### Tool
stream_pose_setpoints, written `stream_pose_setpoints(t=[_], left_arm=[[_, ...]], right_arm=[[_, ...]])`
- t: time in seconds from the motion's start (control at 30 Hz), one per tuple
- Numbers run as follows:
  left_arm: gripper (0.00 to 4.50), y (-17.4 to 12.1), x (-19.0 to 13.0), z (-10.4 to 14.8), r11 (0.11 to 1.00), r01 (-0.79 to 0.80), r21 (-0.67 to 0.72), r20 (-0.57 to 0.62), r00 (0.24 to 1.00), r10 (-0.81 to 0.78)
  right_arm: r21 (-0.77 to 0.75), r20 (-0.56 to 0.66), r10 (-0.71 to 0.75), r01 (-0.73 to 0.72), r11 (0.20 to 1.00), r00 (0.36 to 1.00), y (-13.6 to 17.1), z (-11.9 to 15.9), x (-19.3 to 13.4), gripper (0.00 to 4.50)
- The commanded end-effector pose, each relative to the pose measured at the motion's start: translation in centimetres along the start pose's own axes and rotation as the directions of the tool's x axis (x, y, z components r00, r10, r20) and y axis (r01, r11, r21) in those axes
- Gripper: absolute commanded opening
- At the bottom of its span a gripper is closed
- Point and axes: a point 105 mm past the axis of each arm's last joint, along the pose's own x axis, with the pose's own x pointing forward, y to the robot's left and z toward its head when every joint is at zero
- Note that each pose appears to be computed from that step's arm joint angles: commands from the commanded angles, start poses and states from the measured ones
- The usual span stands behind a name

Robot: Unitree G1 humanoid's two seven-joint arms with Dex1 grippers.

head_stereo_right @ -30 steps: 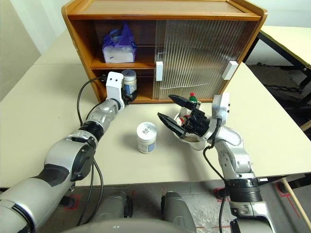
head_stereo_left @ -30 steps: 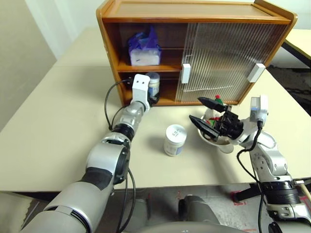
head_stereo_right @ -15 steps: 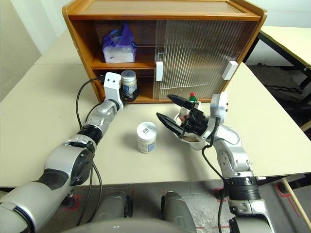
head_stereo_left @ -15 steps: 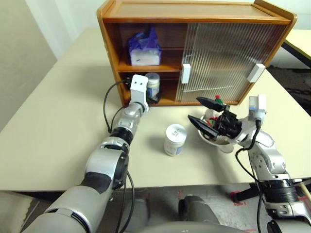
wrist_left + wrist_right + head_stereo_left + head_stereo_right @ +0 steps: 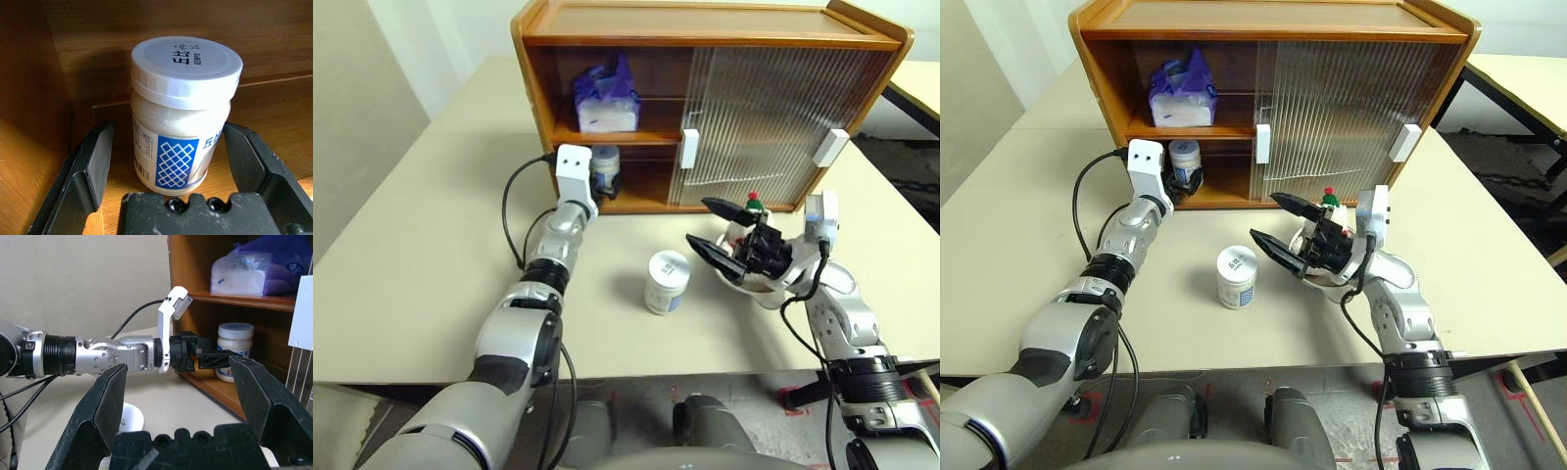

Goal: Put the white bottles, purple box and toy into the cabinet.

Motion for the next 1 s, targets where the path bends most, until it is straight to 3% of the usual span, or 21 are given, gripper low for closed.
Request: stream_pose_setpoints(t=[0.03,0.4,0.67,1.0], left_arm=[[4.45,-0.2,-0.3,-1.1,1.000,-0.001,-0.029,-0.028,1.000,0.000],[4.45,-0.8,0.7,-0.7,0.998,0.054,0.021,-0.093,0.994,-0.051],[4.45,-2.9,1.3,0.2,0.988,0.150,0.038,-0.090,0.985,-0.146],[4.45,-5.5,1.2,-0.4,0.975,0.219,0.035,-0.094,0.972,-0.215]], right_arm=[[-0.009,0.006,0.011,-0.011,1.000,1.000,0.0,0.0,0.2,4.50],[-0.014,0.013,0.010,-0.010,1.000,1.000,0.3,0.3,0.1,4.50],[-0.018,0.004,-0.003,0.003,1.000,1.000,0.6,0.2,-0.1,4.50],[-0.018,0.003,0.006,-0.006,1.000,1.000,0.5,0.2,0.2,4.50]])
